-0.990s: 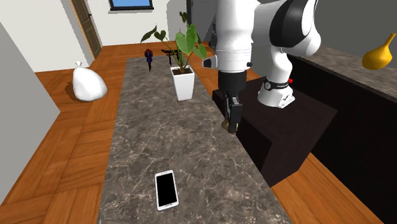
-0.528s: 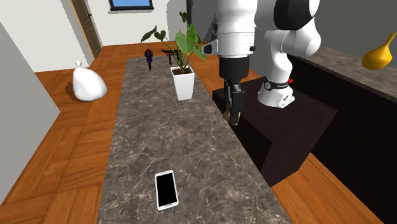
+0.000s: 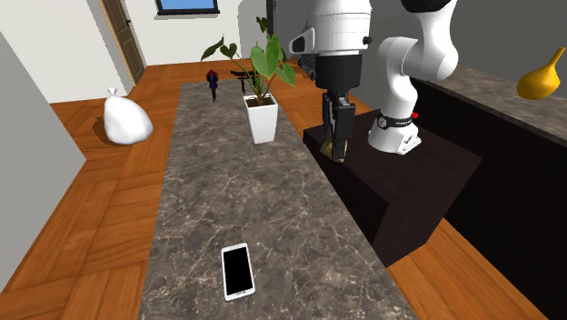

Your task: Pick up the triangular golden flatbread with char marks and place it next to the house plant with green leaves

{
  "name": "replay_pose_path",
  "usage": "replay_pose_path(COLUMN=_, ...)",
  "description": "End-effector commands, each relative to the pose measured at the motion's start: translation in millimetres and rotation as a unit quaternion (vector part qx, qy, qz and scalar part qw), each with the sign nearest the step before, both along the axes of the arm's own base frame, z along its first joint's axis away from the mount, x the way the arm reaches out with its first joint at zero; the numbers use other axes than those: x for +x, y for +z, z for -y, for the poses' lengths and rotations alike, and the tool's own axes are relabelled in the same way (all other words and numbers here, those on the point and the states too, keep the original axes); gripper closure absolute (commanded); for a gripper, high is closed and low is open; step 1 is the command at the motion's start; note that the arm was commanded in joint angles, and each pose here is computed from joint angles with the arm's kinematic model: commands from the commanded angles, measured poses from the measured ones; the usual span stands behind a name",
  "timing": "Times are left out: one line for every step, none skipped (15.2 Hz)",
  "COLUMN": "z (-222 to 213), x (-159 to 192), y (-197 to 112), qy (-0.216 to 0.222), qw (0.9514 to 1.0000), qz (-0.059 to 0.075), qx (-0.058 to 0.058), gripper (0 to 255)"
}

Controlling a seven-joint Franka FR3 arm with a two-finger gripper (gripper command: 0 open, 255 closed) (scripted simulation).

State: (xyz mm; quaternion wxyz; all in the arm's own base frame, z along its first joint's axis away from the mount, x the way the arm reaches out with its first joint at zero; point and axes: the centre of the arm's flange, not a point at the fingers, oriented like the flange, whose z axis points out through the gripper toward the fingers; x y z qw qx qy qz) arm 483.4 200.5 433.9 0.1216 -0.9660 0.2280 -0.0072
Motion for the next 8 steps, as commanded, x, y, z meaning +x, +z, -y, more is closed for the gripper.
replay_pose_path(z=0.0, x=0.6, y=11.1, qy=0.0, qw=1.0, qz=0.0, qx=0.0, gripper=255)
replay_pose_path(z=0.0, x=0.6, y=16.4, qy=0.0, qw=1.0, qz=0.0, qx=0.0, gripper=255)
replay_pose_path(z=0.0, x=0.6, y=21.7, qy=0.0, qw=1.0, qz=0.0, qx=0.0, gripper=255)
replay_pose_path(z=0.0, x=0.6, y=26.9, qy=0.0, qw=1.0, qz=0.0, qx=0.0, gripper=255)
replay_pose_path(z=0.0, x=0.6, y=32.2, qy=0.0, qw=1.0, qz=0.0, qx=0.0, gripper=255)
replay_pose_path(z=0.0, x=0.6, y=37.5, qy=0.0, qw=1.0, qz=0.0, qx=0.0, gripper=255)
replay_pose_path(z=0.0, x=0.6, y=42.8, qy=0.0, qw=1.0, qz=0.0, qx=0.0, gripper=255)
replay_pose_path(z=0.0, x=0.6, y=48.1, qy=0.0, qw=1.0, qz=0.0, qx=0.0, gripper=255)
